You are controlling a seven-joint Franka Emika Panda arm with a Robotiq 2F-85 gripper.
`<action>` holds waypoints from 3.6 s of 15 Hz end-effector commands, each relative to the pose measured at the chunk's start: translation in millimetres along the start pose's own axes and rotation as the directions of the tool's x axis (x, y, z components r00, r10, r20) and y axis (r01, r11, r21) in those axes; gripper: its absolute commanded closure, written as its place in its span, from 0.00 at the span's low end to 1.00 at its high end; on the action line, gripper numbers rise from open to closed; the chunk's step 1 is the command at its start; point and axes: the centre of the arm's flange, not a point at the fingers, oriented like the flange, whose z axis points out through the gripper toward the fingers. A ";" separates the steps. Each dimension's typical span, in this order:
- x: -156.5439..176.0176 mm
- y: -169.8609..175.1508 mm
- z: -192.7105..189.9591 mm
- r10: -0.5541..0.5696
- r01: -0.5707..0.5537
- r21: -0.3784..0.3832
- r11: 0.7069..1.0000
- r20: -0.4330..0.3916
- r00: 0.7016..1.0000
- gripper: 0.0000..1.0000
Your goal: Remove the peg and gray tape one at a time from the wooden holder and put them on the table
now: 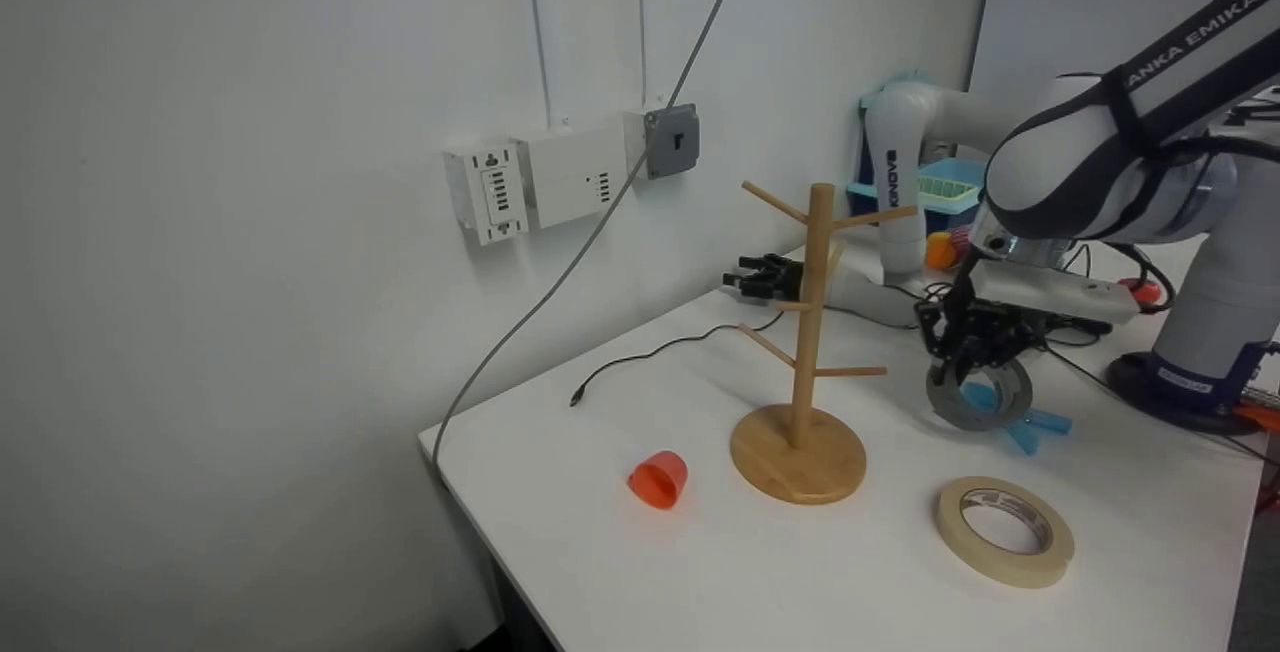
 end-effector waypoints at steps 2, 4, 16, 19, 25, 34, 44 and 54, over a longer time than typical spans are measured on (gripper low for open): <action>21.0 -11.5 14.7 0.069 -0.077 0.066 0.995 0.117 0.991 0.95; 22.8 -14.6 21.0 0.098 -0.114 0.084 0.990 0.174 0.980 0.95; 21.0 -20.3 28.0 0.082 -0.089 0.050 0.995 0.125 0.989 0.17; 20.7 -19.0 14.0 0.048 -0.052 0.045 0.998 0.085 0.995 0.00; 13.5 -11.9 -33.0 -0.072 0.072 -0.038 0.997 -0.017 0.997 0.00; -57.6 -2.6 -123.7 -0.233 0.230 -0.047 0.972 -0.086 0.969 0.00; -153.7 -9.8 -199.0 -0.434 0.445 -0.022 0.895 -0.270 0.859 0.00; -176.1 -19.9 -207.0 -0.456 0.478 -0.004 0.878 -0.305 0.836 0.00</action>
